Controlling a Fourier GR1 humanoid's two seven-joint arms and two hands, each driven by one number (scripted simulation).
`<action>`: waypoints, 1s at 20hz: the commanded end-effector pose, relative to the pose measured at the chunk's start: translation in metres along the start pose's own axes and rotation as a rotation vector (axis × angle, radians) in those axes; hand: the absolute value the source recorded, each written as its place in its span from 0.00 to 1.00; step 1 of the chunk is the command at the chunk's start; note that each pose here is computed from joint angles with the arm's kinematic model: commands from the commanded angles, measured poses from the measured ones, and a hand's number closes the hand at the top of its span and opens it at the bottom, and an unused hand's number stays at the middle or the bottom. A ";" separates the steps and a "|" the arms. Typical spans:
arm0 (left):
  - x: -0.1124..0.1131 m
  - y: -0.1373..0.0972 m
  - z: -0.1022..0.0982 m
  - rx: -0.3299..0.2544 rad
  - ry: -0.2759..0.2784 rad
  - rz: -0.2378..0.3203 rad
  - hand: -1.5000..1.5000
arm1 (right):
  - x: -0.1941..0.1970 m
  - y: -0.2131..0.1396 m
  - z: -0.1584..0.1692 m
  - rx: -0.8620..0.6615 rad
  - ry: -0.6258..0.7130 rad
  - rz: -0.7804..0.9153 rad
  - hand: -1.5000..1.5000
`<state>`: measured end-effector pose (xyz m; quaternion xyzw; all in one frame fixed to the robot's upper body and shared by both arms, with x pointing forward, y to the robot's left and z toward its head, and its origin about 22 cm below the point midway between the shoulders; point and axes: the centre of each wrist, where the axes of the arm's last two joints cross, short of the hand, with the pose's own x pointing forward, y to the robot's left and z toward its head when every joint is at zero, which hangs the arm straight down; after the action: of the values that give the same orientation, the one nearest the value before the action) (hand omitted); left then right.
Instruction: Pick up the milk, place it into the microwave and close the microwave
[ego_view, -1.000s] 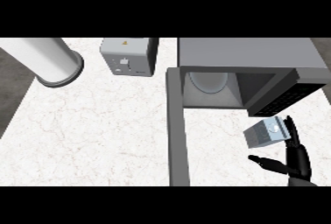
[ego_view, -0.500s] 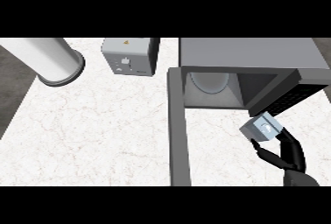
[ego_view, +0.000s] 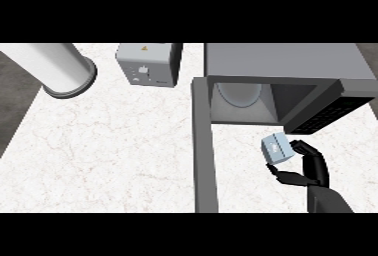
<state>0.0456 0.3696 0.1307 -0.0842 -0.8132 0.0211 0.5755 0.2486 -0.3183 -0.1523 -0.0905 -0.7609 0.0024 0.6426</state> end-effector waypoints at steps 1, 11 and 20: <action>0.009 -0.009 -0.003 -0.069 -0.040 -0.004 0.00 | -0.004 0.058 0.002 0.094 -0.081 -0.035 1.00; 0.013 -0.011 0.008 -0.035 -0.016 0.021 0.00 | 0.029 0.082 -0.056 0.184 -0.139 -0.021 1.00; -0.002 -0.002 0.002 -0.017 -0.019 0.007 0.00 | 0.062 0.090 -0.106 0.165 -0.183 0.014 1.00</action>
<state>0.0434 0.3708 0.1299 -0.1003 -0.8132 0.0305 0.5725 0.3373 -0.2421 -0.1000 -0.0316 -0.8060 0.0727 0.5866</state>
